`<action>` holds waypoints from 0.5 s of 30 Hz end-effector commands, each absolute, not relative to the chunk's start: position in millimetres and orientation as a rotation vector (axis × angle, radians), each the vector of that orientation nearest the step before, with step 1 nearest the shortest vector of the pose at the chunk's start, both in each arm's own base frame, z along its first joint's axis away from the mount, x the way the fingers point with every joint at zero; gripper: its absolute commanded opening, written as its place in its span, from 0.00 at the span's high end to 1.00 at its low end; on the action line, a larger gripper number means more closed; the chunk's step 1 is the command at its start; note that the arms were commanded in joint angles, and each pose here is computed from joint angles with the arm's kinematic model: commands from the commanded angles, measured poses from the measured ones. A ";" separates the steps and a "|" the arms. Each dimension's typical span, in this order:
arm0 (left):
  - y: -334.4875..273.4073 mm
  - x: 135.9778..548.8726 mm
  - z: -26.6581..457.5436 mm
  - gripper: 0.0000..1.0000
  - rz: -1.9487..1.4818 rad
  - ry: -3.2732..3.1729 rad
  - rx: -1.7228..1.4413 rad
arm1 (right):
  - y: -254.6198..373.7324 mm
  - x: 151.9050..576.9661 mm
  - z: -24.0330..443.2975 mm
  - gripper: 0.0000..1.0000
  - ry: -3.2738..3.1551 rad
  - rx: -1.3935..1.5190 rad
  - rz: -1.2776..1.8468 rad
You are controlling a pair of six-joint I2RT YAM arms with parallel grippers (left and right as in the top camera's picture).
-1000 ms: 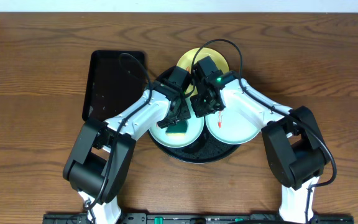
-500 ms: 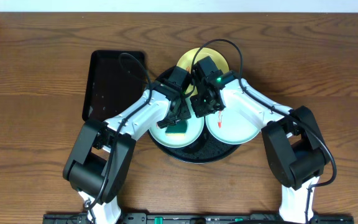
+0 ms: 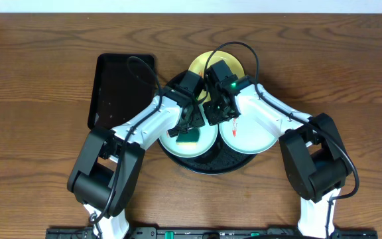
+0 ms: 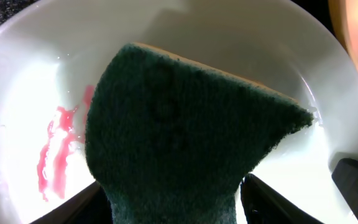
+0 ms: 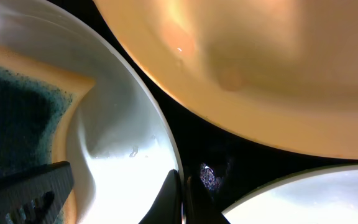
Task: Clean dirty plates on tray and stack at the side
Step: 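Hold the plate rim with right gripper while left presses sponge on plate, then scrub the light-blue plate with the sponge in left gripper, right steadying rim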
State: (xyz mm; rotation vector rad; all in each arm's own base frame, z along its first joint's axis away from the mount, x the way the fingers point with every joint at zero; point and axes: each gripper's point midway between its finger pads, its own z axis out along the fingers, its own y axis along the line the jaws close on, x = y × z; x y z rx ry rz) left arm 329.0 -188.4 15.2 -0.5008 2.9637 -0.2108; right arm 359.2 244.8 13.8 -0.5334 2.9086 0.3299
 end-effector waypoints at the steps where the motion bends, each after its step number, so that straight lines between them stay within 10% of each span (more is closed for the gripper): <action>1: -193.7 333.6 24.9 0.36 -0.241 2.943 -0.474 | 246.8 355.9 10.8 0.99 2.924 -0.539 0.338; 8: -193.7 333.6 24.9 0.37 -0.241 2.943 -0.474 | 246.7 355.7 10.7 0.99 2.925 -0.539 0.337; 15: -193.7 333.5 24.9 0.69 -0.241 2.942 -0.481 | 246.7 355.7 10.7 0.99 2.925 -0.539 0.337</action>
